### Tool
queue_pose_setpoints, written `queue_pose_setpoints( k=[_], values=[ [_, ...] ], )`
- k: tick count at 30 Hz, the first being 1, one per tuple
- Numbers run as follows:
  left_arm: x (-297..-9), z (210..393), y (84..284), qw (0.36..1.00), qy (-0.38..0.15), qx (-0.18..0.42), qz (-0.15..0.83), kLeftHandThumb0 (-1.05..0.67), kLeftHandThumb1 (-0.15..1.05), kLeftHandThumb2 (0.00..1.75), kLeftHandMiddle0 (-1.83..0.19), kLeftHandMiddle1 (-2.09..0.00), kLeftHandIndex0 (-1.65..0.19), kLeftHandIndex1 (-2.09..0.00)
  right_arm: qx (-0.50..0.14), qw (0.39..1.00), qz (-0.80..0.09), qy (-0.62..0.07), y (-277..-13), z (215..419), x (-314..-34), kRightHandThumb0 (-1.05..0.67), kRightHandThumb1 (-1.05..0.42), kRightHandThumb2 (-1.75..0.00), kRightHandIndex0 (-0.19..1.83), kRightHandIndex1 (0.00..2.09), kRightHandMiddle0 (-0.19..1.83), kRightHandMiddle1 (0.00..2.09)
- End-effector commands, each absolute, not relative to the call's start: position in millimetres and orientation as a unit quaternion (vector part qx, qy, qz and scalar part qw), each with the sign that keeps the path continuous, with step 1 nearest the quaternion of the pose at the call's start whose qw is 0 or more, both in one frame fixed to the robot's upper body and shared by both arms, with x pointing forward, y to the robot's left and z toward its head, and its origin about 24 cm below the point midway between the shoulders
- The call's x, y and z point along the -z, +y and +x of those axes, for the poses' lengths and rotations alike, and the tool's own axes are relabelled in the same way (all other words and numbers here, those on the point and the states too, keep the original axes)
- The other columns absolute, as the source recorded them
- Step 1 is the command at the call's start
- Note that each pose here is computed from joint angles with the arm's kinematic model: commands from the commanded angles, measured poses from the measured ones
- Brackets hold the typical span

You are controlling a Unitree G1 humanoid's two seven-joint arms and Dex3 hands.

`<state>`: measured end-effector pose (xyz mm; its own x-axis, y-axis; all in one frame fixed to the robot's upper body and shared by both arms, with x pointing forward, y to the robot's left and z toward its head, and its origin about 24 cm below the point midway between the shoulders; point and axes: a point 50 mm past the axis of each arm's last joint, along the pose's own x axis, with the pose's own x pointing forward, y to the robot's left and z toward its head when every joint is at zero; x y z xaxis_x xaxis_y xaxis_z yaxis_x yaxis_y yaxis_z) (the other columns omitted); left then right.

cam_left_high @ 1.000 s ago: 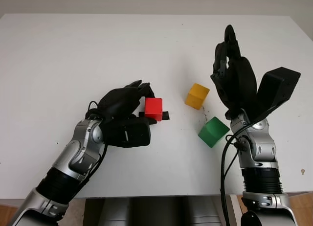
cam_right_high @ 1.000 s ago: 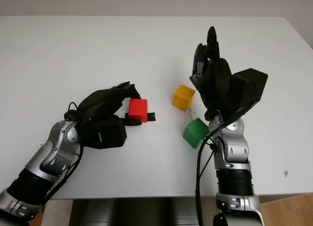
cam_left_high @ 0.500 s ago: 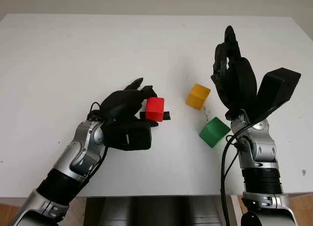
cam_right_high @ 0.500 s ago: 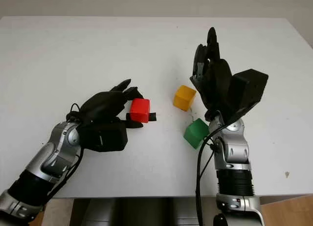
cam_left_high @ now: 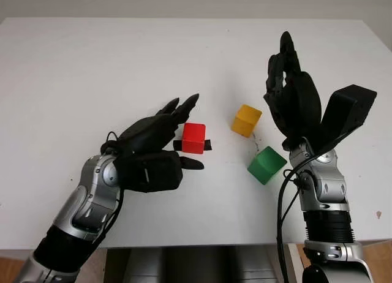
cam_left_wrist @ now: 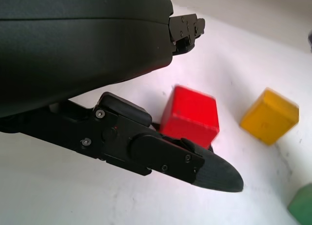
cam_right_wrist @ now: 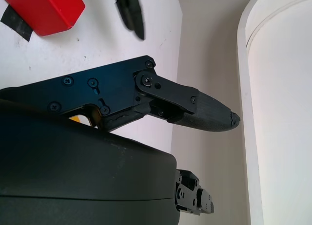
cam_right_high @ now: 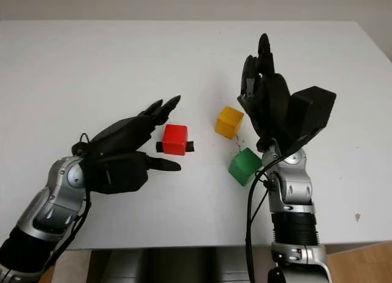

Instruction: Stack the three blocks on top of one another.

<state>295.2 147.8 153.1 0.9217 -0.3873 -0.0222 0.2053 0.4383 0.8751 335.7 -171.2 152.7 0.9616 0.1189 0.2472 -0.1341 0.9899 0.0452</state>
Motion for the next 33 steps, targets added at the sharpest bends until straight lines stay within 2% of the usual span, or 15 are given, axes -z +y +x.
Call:
queue_pose_setpoints(
  k=[1,4,6,12,15,16,17,18,20,22,23,26,28,32,33],
  values=[
    [-161.0,289.1,157.7,0.854,-0.112,0.143,0.487,-1.01,1.04,0.21,0.19,0.00,0.19,0.00,-0.058,0.988,0.023,-0.138,-174.9,334.8,-160.8,-0.66,-1.05,-0.72,-0.19,0.00,-0.19,0.00],
    [-163.5,283.9,168.6,0.881,-0.132,0.102,0.442,-0.98,1.05,0.53,0.19,0.00,0.19,0.00,-0.057,0.988,0.016,-0.145,-178.2,336.2,-165.7,-0.65,-1.05,-0.70,-0.19,0.00,-0.19,0.00],
    [-163.1,282.6,178.4,0.895,-0.144,0.062,0.417,-0.96,1.05,0.62,0.19,0.00,0.19,0.00,-0.063,0.986,0.001,-0.154,-183.2,338.9,-172.0,-0.63,-1.05,-0.70,-0.19,0.00,-0.19,0.00],
    [-156.3,286.7,198.2,0.903,-0.154,-0.041,0.400,-0.88,1.05,0.63,0.19,0.00,0.19,0.00,-0.077,0.981,-0.047,-0.172,-194.9,347.7,-190.5,-0.61,-1.05,-0.56,-0.19,0.00,-0.19,0.00],
    [-148.6,289.7,209.6,0.918,-0.147,-0.084,0.359,-0.86,1.05,0.63,0.19,0.00,0.19,0.00,-0.074,0.968,-0.147,-0.191,-207.8,354.2,-210.2,-0.62,-1.05,-0.25,-0.03,0.08,-0.02,0.10],
    [-146.5,290.2,211.6,0.923,-0.147,-0.090,0.344,-0.87,1.05,0.62,0.19,0.00,0.19,0.00,-0.074,0.962,-0.173,-0.196,-211.2,356.1,-215.3,-0.62,-1.02,-0.16,0.05,0.13,0.01,0.22],
    [-144.8,290.4,213.2,0.928,-0.150,-0.096,0.326,-0.87,1.05,0.62,0.19,0.00,0.19,0.00,-0.077,0.958,-0.189,-0.199,-214.1,358.1,-220.3,-0.61,-0.99,-0.09,0.10,0.15,-0.07,0.50],
    [-143.1,290.5,214.5,0.933,-0.153,-0.100,0.310,-0.87,1.05,0.62,0.19,0.00,0.19,0.00,-0.081,0.956,-0.197,-0.202,-216.7,360.1,-225.0,-0.58,-0.96,-0.07,0.12,0.16,-0.13,0.67],
    [-139.8,290.2,217.0,0.939,-0.156,-0.105,0.288,-0.84,1.05,0.64,0.19,0.00,0.19,0.00,-0.092,0.949,-0.217,-0.207,-221.2,363.2,-234.8,-0.46,-0.86,-0.04,0.17,0.20,-0.17,0.90],
    [-137.1,290.0,218.7,0.945,-0.160,-0.105,0.265,-0.81,1.05,0.67,0.19,0.00,0.19,0.00,-0.102,0.933,-0.270,-0.213,-225.9,365.1,-244.7,-0.41,-0.81,-0.03,0.24,0.23,-0.14,0.98],
    [-135.5,289.9,219.5,0.951,-0.161,-0.105,0.244,-0.80,1.05,0.67,0.19,0.00,0.19,0.00,-0.103,0.921,-0.307,-0.215,-228.4,365.7,-250.5,-0.41,-0.78,-0.04,0.29,0.26,-0.07,0.97],
    [-131.7,289.6,221.5,0.959,-0.158,-0.107,0.209,-0.79,1.05,0.65,0.19,0.00,0.19,0.00,-0.111,0.892,-0.378,-0.224,-234.0,366.0,-261.6,-0.41,-0.69,-0.05,0.46,0.30,0.24,0.75],
    [-130.5,289.4,222.4,0.961,-0.156,-0.110,0.201,-0.80,1.05,0.64,0.19,0.00,0.19,0.00,-0.113,0.875,-0.411,-0.230,-236.5,365.8,-265.3,-0.42,-0.67,-0.05,0.51,0.29,0.33,0.67],
    [-130.8,288.3,223.2,0.960,-0.160,-0.112,0.201,-0.79,1.05,0.65,0.19,0.00,0.19,0.00,-0.107,0.809,-0.529,-0.231,-237.3,362.4,-274.4,-0.48,-0.63,-0.05,0.61,0.15,0.60,0.25],
    [-130.9,288.2,223.3,0.960,-0.161,-0.112,0.201,-0.78,1.05,0.65,0.19,0.00,0.19,0.00,-0.107,0.797,-0.549,-0.230,-236.7,362.1,-275.6,-0.47,-0.63,-0.05,0.61,0.13,0.62,0.20]
  ],
)
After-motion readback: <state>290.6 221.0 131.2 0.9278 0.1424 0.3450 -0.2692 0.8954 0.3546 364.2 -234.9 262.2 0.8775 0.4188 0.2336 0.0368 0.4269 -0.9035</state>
